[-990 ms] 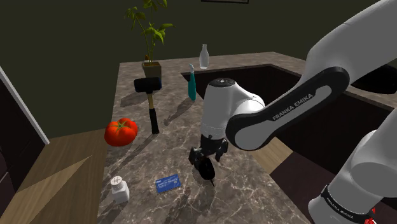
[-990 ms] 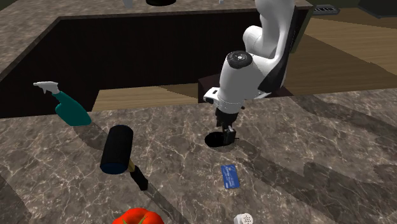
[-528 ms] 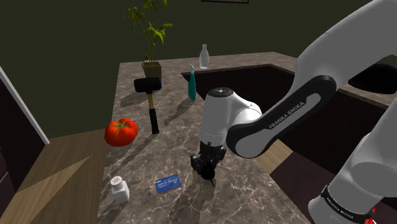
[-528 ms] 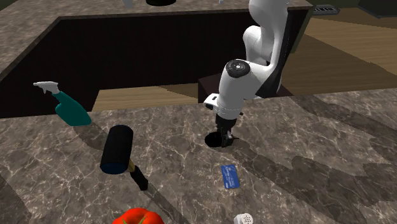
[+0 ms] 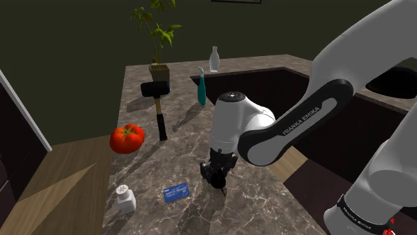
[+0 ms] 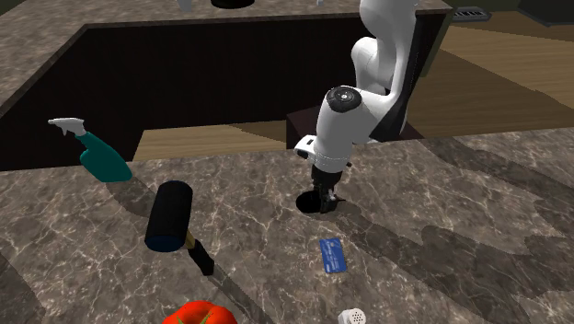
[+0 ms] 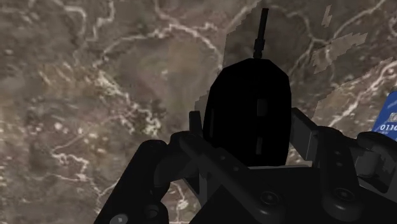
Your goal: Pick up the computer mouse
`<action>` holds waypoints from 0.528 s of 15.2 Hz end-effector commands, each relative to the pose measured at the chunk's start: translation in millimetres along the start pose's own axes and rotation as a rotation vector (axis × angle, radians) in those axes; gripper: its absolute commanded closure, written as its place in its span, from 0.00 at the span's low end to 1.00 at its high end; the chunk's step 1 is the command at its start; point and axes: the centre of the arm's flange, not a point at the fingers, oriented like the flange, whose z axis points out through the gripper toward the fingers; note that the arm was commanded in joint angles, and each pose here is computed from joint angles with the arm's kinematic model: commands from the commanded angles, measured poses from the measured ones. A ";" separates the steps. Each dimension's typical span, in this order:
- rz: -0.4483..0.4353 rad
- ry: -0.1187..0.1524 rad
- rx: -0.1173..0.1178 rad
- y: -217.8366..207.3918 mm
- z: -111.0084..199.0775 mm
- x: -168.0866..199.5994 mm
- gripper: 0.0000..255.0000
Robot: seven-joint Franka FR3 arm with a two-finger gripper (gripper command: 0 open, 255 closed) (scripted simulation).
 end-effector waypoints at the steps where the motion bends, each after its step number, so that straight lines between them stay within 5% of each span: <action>1: 0.000 -0.002 -0.002 -0.3 1.4 -0.5 1.00; 8: 0.000 -0.002 -0.002 -2.6 -35.5 1.6 1.00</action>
